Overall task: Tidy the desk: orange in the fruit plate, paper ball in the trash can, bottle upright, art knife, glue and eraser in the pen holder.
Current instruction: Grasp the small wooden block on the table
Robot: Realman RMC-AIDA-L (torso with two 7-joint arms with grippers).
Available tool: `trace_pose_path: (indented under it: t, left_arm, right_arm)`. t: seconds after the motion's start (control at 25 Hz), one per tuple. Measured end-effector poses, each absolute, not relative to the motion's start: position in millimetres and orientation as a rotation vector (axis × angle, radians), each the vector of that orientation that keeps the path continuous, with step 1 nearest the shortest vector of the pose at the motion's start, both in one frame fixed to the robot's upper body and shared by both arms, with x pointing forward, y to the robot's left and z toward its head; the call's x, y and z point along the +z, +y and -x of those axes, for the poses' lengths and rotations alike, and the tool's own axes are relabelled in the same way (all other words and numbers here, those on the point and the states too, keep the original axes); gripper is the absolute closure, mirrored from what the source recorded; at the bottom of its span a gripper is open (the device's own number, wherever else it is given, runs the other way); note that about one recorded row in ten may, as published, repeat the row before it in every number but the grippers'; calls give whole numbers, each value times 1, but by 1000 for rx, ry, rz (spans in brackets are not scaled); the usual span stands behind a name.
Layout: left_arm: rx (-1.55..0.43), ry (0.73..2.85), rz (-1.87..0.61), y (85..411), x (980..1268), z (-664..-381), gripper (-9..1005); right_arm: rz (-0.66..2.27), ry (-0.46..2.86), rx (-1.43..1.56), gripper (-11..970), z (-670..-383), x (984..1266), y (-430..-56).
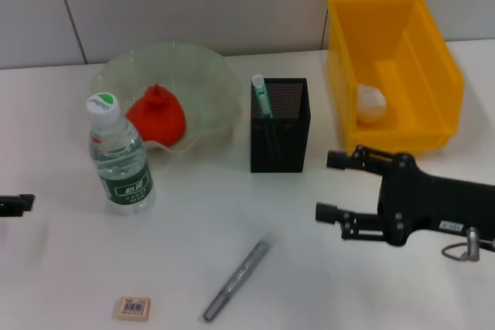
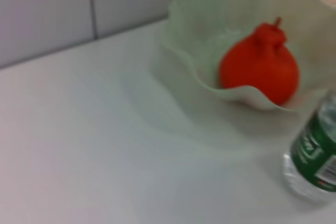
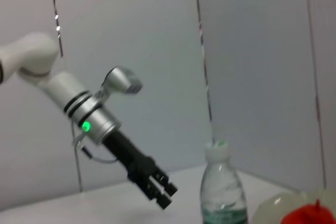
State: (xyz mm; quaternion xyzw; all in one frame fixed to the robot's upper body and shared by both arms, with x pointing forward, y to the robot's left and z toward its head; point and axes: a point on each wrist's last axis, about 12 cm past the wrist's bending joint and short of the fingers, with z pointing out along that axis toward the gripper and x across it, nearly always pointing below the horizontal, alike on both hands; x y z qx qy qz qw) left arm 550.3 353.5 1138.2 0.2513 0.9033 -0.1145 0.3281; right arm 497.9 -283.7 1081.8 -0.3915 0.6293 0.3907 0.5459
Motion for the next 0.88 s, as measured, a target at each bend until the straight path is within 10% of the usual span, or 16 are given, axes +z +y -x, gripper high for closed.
trace_pose_path:
  t: [0.88]
  left_arm:
    - [-198,2589,-900,279,1179,-541,196]
  right_arm:
    - [925,1567,876,145,-498,1071,-285]
